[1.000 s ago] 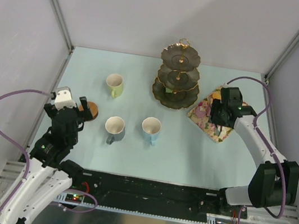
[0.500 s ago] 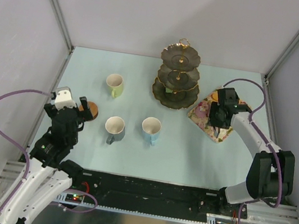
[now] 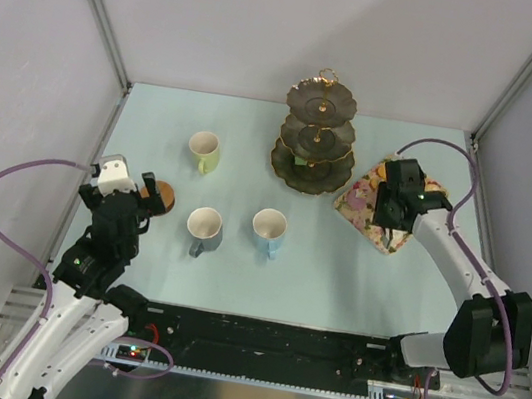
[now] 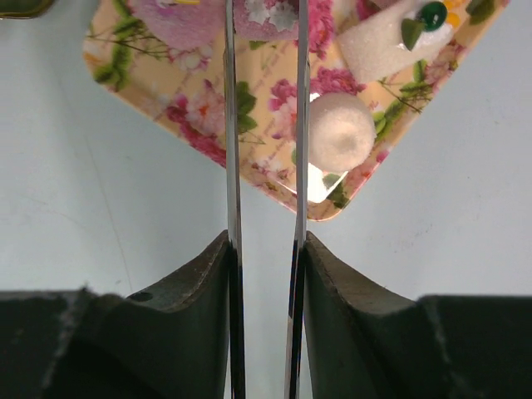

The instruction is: Serve the afternoon tea

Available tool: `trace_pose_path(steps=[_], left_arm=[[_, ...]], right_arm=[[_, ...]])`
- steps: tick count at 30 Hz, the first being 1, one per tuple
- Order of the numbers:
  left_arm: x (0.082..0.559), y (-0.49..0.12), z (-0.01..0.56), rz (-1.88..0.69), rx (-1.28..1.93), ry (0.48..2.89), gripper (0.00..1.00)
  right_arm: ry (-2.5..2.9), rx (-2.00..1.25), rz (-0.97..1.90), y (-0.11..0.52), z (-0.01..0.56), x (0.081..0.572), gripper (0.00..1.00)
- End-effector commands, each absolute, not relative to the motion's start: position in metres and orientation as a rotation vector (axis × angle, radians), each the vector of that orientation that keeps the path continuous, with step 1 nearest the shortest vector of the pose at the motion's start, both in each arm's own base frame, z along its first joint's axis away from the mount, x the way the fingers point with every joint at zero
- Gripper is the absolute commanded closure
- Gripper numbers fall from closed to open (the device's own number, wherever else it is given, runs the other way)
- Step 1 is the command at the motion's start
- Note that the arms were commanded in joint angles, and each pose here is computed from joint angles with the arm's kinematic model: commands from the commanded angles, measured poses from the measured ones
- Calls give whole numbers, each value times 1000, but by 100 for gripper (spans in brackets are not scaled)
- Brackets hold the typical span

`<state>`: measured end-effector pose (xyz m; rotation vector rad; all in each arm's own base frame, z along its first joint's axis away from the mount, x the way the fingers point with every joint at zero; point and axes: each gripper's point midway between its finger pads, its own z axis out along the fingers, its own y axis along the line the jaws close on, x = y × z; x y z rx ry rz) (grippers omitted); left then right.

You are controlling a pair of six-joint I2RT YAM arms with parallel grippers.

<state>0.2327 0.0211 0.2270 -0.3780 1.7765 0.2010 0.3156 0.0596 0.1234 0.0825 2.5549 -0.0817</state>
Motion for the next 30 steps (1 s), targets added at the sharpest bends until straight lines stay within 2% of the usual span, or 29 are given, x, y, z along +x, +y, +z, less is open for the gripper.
trace_pose_path(steps=[1, 11, 30], left_arm=[[236, 19, 231, 197, -363, 1754, 0], [236, 20, 230, 200, -364, 1754, 0], [236, 18, 231, 191, -357, 1755, 0]], right_arm=[[2419, 57, -72, 74, 165, 332, 64], [2349, -40, 79, 132, 187, 360, 64], [2325, -67, 301, 187, 160, 408, 64]])
